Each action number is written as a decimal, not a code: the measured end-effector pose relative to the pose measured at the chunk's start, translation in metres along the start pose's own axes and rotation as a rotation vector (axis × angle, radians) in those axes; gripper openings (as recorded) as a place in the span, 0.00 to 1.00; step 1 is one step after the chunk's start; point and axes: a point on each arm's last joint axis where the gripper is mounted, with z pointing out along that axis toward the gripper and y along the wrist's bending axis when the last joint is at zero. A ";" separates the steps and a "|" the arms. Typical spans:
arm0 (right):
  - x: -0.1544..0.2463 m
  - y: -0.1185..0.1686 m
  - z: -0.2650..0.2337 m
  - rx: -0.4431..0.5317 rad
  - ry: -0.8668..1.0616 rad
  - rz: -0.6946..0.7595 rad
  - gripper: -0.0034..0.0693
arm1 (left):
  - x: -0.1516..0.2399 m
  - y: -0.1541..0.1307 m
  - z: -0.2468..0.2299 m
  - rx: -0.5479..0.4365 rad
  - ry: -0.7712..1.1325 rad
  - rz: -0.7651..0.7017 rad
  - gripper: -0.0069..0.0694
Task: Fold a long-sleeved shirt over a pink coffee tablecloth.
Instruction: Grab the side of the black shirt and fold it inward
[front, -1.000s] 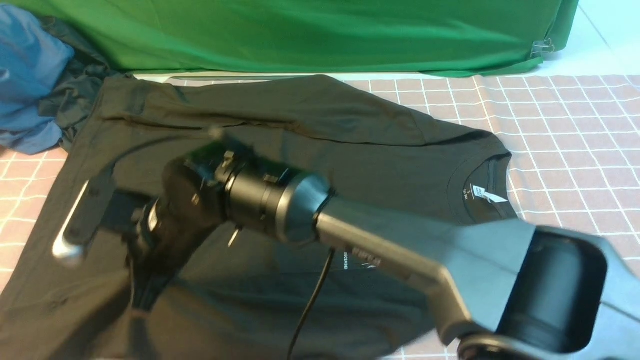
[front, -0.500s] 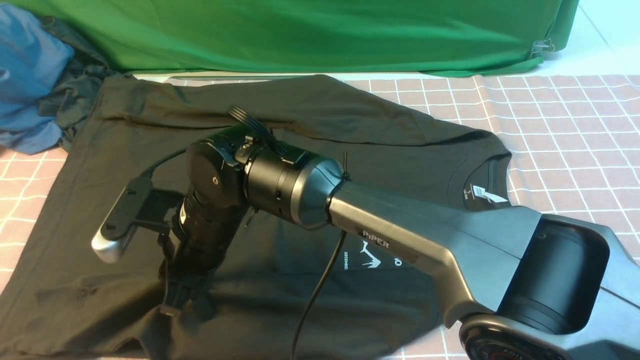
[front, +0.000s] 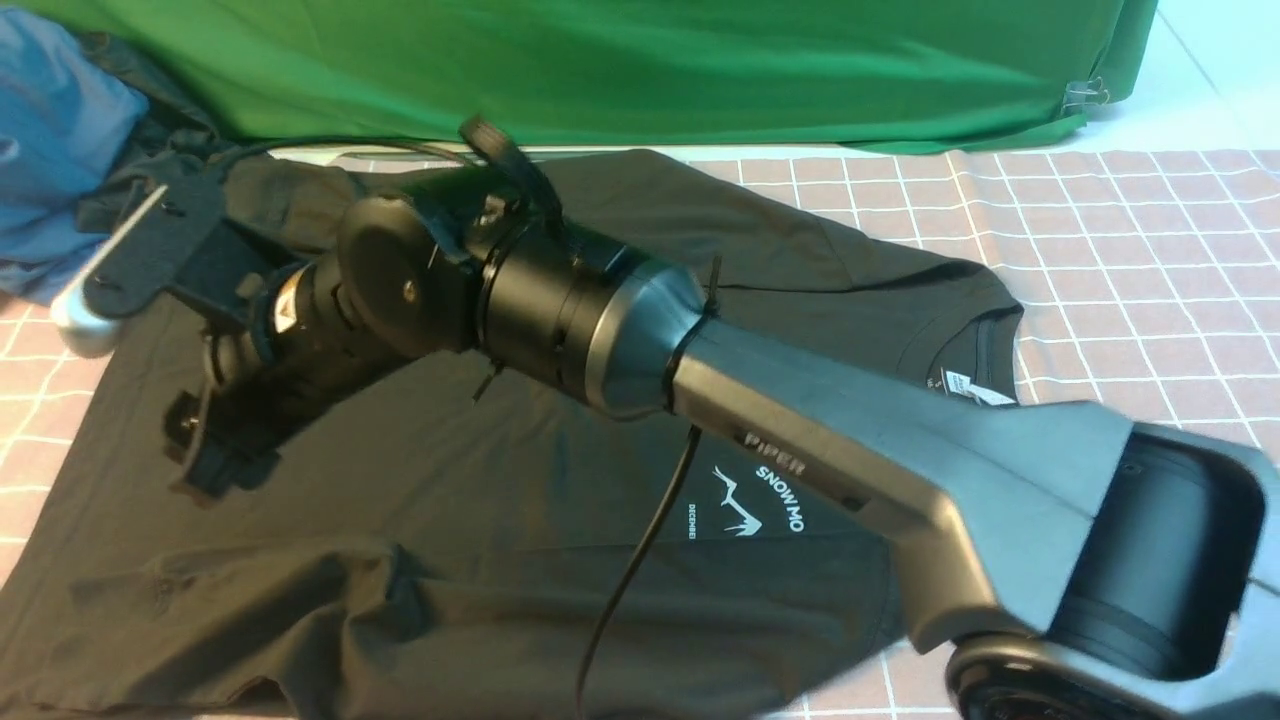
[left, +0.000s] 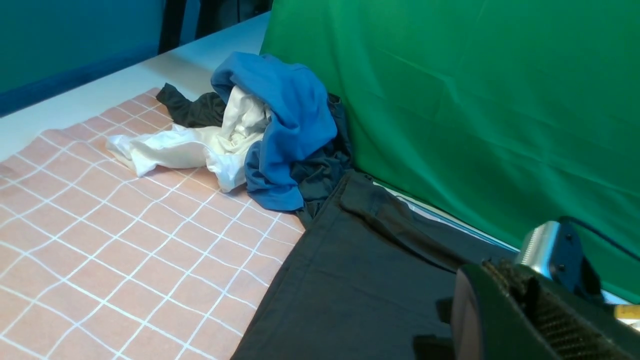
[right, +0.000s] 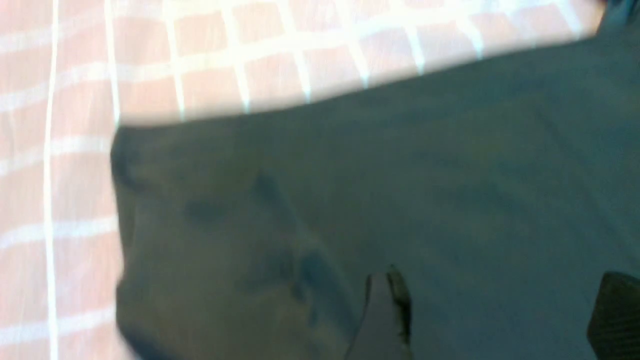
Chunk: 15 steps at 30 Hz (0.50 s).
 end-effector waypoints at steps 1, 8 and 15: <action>0.000 0.001 0.002 0.000 -0.009 0.005 0.80 | 0.000 0.000 0.000 0.000 0.000 0.000 0.11; 0.037 0.008 0.040 -0.036 0.084 0.015 0.80 | 0.001 0.000 0.000 -0.003 0.006 0.002 0.11; 0.057 0.015 0.058 -0.062 0.137 0.023 0.80 | 0.001 0.001 0.000 -0.006 0.012 0.002 0.11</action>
